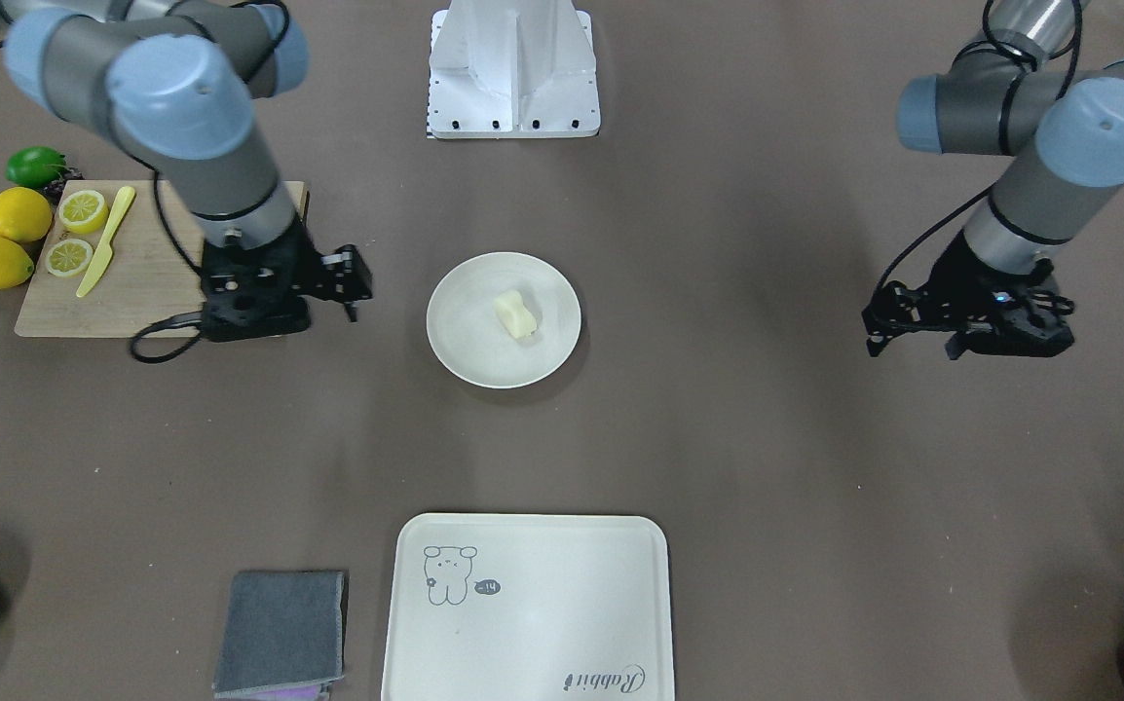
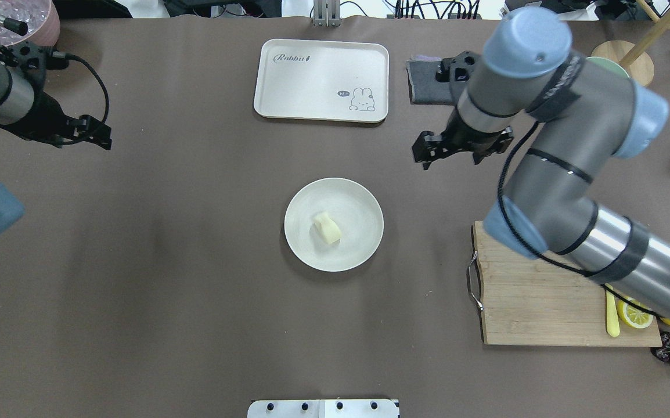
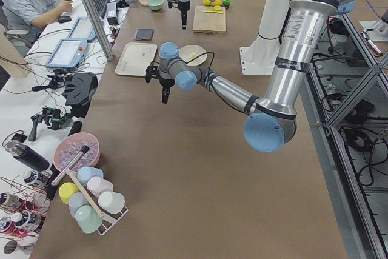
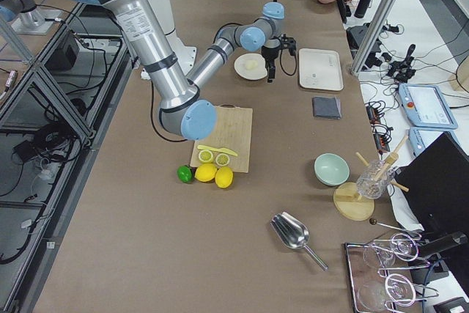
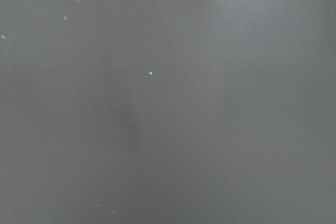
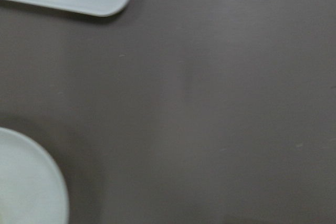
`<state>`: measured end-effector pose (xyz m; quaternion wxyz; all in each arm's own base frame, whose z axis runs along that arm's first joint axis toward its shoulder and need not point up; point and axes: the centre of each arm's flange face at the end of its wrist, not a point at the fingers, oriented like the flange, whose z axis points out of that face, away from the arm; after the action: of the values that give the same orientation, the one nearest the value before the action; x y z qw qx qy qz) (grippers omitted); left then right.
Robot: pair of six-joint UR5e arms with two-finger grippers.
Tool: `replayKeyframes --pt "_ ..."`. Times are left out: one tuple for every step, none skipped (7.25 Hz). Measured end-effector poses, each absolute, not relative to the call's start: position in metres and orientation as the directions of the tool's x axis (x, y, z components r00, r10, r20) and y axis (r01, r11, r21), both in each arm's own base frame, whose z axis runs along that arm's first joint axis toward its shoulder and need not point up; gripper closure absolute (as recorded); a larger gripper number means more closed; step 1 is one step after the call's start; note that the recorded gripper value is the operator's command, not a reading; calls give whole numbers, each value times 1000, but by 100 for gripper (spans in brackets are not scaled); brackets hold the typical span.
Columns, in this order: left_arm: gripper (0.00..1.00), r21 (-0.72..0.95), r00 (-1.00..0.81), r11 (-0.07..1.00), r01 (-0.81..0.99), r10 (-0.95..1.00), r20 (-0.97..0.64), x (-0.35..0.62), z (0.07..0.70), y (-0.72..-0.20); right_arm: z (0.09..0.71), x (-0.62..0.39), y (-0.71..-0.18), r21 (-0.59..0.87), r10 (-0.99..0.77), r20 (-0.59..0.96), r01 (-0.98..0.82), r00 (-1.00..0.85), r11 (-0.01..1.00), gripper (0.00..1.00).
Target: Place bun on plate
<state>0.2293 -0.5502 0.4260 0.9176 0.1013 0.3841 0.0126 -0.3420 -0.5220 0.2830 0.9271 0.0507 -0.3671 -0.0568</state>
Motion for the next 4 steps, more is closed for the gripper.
replayKeyframes --pt "2 242 744 970 -11 169 -646 166 454 -558 330 -265 -538 159 -198 652 123 732 980 0" --pt "2 250 748 966 -59 209 -630 92 486 -557 383 -184 -547 180 -251 645 175 722 968 0" --pt "2 227 722 971 -77 211 -659 28 519 -539 429 -117 -545 194 -281 645 203 711 960 0" --pt "2 206 695 975 -89 208 -688 -20 557 -507 472 -65 -540 194 -288 640 213 713 958 0"
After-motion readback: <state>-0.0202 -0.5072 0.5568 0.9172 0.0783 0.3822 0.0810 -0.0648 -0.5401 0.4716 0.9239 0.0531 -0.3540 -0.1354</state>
